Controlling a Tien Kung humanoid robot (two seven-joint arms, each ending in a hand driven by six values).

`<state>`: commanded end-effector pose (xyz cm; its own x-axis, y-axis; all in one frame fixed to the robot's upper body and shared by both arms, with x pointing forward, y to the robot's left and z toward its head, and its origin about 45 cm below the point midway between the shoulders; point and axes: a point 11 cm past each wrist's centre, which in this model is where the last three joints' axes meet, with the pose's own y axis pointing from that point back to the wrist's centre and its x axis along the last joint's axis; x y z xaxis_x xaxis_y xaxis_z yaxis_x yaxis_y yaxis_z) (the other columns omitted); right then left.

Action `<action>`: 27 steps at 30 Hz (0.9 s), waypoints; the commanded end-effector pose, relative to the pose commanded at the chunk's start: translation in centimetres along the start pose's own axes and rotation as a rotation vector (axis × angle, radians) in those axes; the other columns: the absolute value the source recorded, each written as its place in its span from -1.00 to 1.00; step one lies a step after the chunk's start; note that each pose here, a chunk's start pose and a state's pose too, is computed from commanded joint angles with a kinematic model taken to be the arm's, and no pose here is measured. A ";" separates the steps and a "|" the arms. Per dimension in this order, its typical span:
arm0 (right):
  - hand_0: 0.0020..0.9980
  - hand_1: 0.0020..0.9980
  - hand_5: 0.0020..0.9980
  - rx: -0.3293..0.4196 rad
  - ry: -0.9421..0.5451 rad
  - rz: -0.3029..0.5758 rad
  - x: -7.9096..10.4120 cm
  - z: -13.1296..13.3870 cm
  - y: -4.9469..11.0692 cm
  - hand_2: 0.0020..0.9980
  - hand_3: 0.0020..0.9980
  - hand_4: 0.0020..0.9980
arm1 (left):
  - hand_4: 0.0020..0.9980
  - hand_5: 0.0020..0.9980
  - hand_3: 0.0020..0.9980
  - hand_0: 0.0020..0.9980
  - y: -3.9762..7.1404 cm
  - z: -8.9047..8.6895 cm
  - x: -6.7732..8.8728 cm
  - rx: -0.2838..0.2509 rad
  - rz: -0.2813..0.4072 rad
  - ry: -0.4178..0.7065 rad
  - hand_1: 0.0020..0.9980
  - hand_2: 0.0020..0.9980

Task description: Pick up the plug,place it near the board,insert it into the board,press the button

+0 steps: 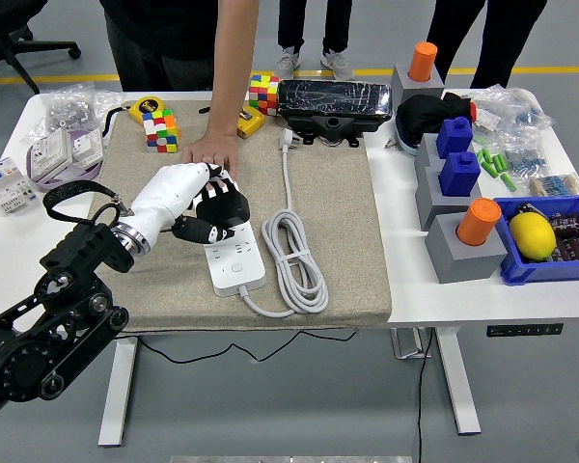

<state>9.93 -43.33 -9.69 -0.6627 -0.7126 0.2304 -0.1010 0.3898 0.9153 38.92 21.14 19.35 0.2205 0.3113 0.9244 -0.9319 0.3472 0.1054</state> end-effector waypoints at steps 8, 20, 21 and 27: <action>0.61 0.51 1.00 -0.001 0.000 0.000 0.0 0.0 0.0 0.50 0.58 1.00 | 0.63 -1.00 0.01 -0.59 -0.7 -1.1 -1.7 0.016 -0.056 -0.048 -0.53 -0.28; 0.61 0.51 1.00 -0.002 0.000 0.003 0.0 0.1 0.0 0.50 0.58 1.00 | 0.64 -1.00 0.01 -0.58 -1.1 -2.7 -1.7 0.053 -0.060 -0.071 -0.53 -0.28; 0.61 0.50 1.00 -0.002 0.000 0.002 0.0 0.1 0.0 0.50 0.58 1.00 | 0.64 -1.00 0.01 -0.58 -1.1 -2.8 -1.7 0.056 -0.060 -0.071 -0.53 -0.28; 0.61 0.50 1.00 -0.003 -0.001 0.002 0.0 0.1 0.0 0.50 0.58 1.00 | 0.64 -1.00 0.02 -0.58 -1.1 -3.5 -1.5 0.075 -0.057 -0.072 -0.52 -0.28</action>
<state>9.86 -43.29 -9.72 -0.6639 -0.7111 0.2314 -0.0980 0.3895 0.9158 40.66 23.40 16.56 0.2553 0.2275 0.9397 -0.9379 0.2944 0.1835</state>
